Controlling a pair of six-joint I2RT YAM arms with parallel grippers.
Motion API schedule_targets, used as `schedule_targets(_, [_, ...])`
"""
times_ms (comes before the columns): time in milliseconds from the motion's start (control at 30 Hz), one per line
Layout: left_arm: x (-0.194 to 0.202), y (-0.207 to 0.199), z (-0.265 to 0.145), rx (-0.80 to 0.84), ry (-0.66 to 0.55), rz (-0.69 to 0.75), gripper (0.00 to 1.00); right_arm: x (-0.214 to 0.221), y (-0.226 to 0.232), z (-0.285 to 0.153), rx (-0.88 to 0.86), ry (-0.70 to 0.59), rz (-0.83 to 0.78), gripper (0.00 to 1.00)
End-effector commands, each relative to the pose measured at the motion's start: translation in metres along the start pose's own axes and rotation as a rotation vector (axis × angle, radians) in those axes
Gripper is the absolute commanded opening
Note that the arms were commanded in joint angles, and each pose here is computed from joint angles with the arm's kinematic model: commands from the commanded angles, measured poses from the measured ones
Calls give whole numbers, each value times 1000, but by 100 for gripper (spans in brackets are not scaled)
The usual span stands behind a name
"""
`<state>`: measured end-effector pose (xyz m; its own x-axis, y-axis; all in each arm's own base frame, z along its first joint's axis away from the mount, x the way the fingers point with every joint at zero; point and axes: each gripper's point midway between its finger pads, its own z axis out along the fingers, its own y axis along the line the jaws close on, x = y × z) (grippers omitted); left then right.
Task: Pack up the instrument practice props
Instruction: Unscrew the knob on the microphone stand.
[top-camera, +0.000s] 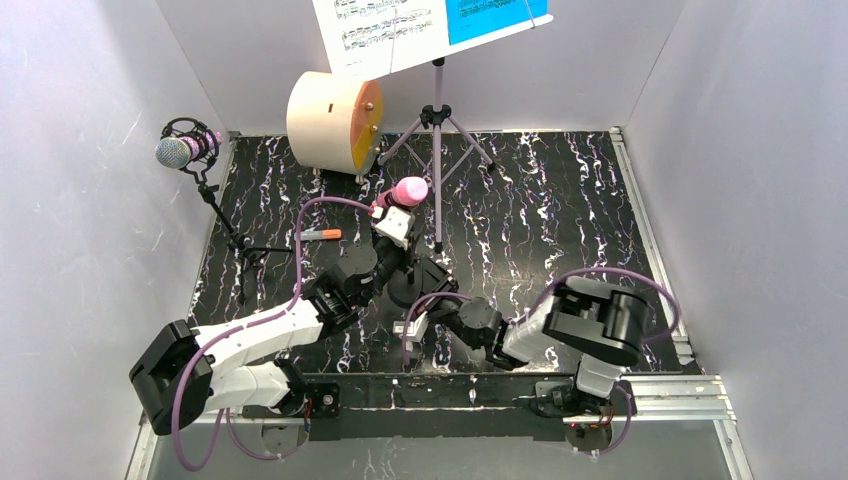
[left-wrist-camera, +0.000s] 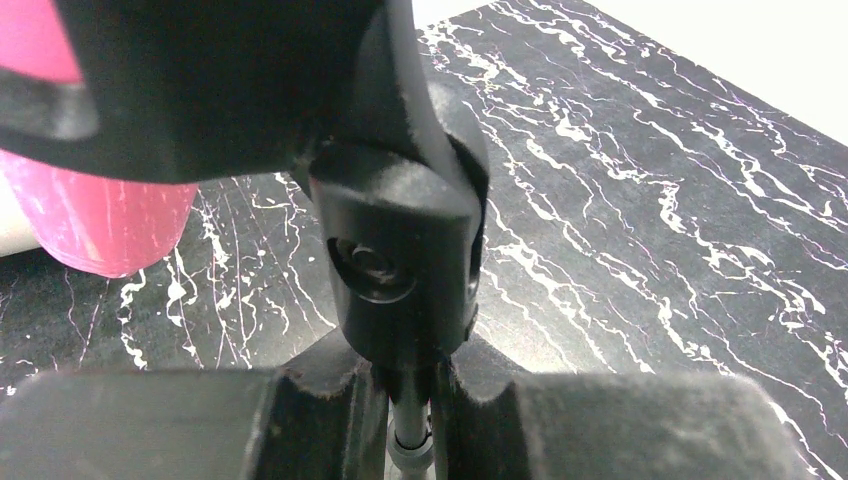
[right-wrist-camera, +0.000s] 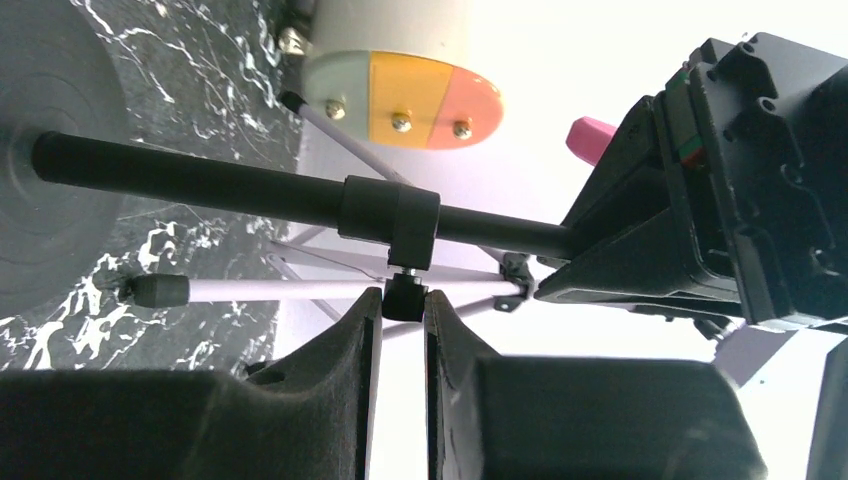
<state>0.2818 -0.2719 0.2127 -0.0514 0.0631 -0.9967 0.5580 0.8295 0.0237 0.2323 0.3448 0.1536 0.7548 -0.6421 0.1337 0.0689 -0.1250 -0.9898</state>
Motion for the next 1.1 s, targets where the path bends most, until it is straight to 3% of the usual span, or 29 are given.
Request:
schedule_targets(0, [44, -17, -7, 75, 158, 31, 0, -12, 20, -4, 18, 18, -120, 1])
schedule_targets(267, [46, -16, -7, 74, 163, 43, 0, -11, 1, -3, 173, 64, -32, 2])
schedule_targets(400, [47, -16, -7, 77, 162, 49, 0, -10, -9, -4, 194, 65, 78, 19])
schedule_targets(700, [49, -17, -8, 84, 162, 48, 0, -11, 16, -10, 35, 43, 430, 62])
schedule_targets(933, [52, -17, -6, 89, 168, 83, 0, -25, 27, -23, -145, 11, 798, 75])
schedule_targets(1067, [53, -17, -6, 91, 169, 90, 0, -16, 15, -32, -166, 42, 1158, 85])
